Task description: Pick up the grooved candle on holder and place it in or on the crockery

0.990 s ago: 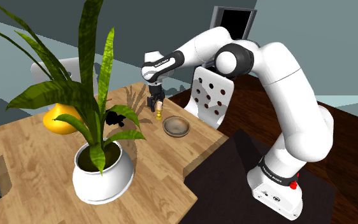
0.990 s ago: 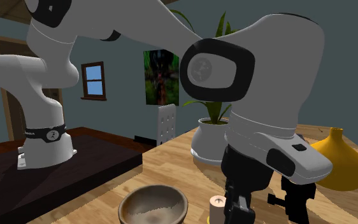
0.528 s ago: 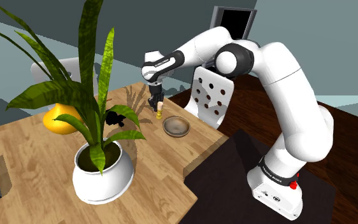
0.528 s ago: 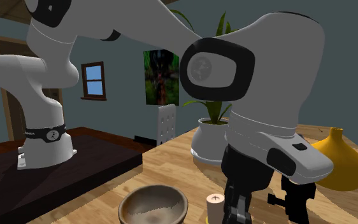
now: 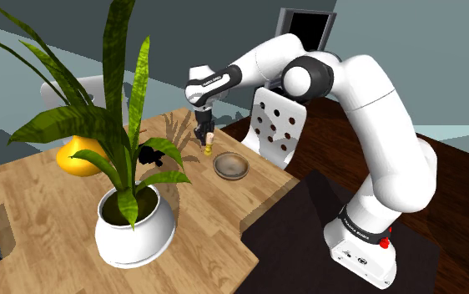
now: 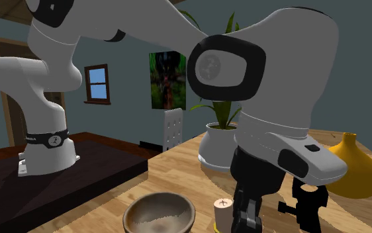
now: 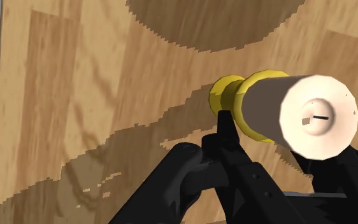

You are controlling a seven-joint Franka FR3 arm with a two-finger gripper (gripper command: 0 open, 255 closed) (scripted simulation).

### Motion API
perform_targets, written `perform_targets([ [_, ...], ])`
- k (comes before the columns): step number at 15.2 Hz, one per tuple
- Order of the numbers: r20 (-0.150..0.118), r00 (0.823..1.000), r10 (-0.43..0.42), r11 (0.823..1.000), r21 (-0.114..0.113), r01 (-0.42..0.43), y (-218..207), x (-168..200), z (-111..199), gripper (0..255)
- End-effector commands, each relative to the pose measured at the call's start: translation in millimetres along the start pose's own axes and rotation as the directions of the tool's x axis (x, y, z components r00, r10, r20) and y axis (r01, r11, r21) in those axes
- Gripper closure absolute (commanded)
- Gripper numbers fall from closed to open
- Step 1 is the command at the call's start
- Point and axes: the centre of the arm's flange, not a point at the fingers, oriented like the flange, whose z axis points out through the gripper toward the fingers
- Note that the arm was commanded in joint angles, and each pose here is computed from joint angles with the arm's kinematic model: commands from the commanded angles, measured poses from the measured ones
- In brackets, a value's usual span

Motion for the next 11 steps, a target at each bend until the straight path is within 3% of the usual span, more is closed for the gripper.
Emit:
perform_targets([
  [1, 0.001, 1.0, 0.0, 1.0, 0.0, 0.0, -1, -3, -9, 255],
  [11, 0.001, 1.0, 0.0, 1.0, 0.0, 0.0, -4, -13, -60, 255],
])
